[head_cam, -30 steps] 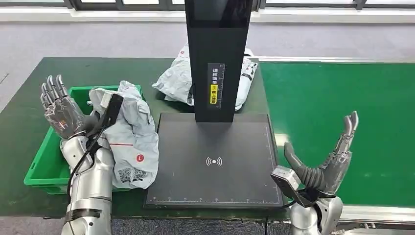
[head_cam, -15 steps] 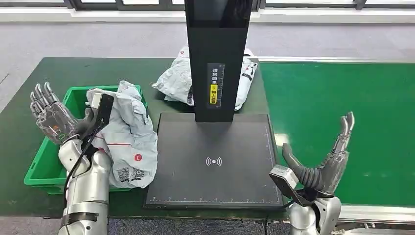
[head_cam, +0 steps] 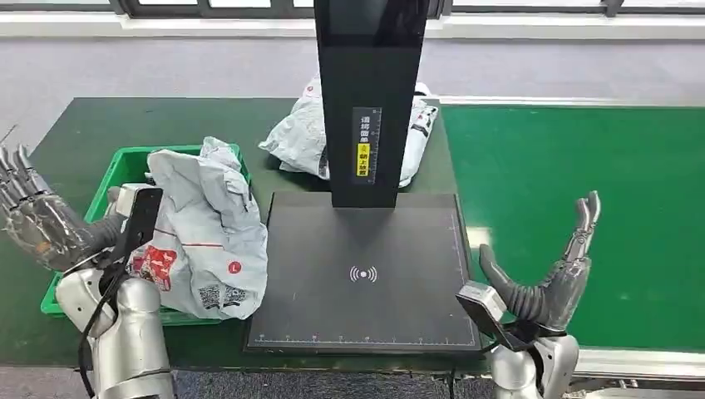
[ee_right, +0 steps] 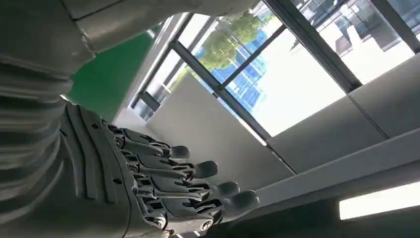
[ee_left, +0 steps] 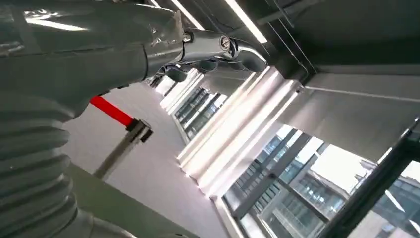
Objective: Moved the parcel from conveyor to table for the left to box.
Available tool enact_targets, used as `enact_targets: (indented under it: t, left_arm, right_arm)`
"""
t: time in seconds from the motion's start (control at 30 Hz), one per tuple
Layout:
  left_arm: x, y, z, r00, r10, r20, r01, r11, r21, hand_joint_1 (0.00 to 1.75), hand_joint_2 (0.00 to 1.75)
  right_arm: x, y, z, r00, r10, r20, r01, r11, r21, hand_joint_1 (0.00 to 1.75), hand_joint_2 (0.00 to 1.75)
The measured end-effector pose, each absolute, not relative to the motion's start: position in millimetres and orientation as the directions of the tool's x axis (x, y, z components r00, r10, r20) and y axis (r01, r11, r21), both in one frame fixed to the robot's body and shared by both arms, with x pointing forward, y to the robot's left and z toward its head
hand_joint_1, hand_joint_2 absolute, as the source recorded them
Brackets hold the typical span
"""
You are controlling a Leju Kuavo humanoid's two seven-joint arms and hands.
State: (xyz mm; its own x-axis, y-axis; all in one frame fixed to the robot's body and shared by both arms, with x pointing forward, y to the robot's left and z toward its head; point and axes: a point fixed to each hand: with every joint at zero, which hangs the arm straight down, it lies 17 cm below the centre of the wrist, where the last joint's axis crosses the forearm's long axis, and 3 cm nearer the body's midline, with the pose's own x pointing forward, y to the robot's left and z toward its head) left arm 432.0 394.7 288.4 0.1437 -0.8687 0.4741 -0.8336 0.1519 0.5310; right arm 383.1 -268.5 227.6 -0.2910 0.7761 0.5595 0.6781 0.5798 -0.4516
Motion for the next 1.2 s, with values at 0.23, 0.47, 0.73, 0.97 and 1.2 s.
enact_targets:
  t: [0.23, 0.47, 0.73, 0.97, 1.2]
  left_arm:
    - [420.2, 401.9, 293.4, 0.161, -0.864, 0.476, -0.847, 0.127, 0.517, 0.00, 1.75]
    - [411.1, 409.2, 294.5, 0.128, -0.849, 0.512, -0.869, 0.153, 0.471, 0.00, 1.75]
    - [400.6, 417.7, 293.3, 0.116, -0.845, 0.522, -0.882, 0.154, 0.445, 0.00, 1.75]
    - [376.9, 419.3, 294.9, -0.176, -0.734, 0.656, -0.930, 0.343, 0.135, 0.00, 1.75]
    - [394.7, 360.4, 318.2, -0.702, -0.238, 0.671, -0.572, 0.751, -0.331, 0.00, 1.75]
  right_arm:
    - [383.1, -268.9, 227.0, -0.290, 0.775, 0.561, 0.678, 0.580, -0.452, 0.00, 1.75]
    - [383.5, -268.7, 225.6, -0.285, 0.778, 0.560, 0.676, 0.577, -0.458, 0.00, 1.75]
    - [383.0, -271.5, 224.2, -0.278, 0.781, 0.560, 0.678, 0.572, -0.461, 0.00, 1.75]
    - [379.8, -276.8, 224.3, -0.288, 0.771, 0.568, 0.687, 0.580, -0.438, 0.00, 1.75]
    - [373.5, -270.5, 231.8, -0.390, 0.673, 0.628, 0.677, 0.672, -0.300, 0.00, 1.75]
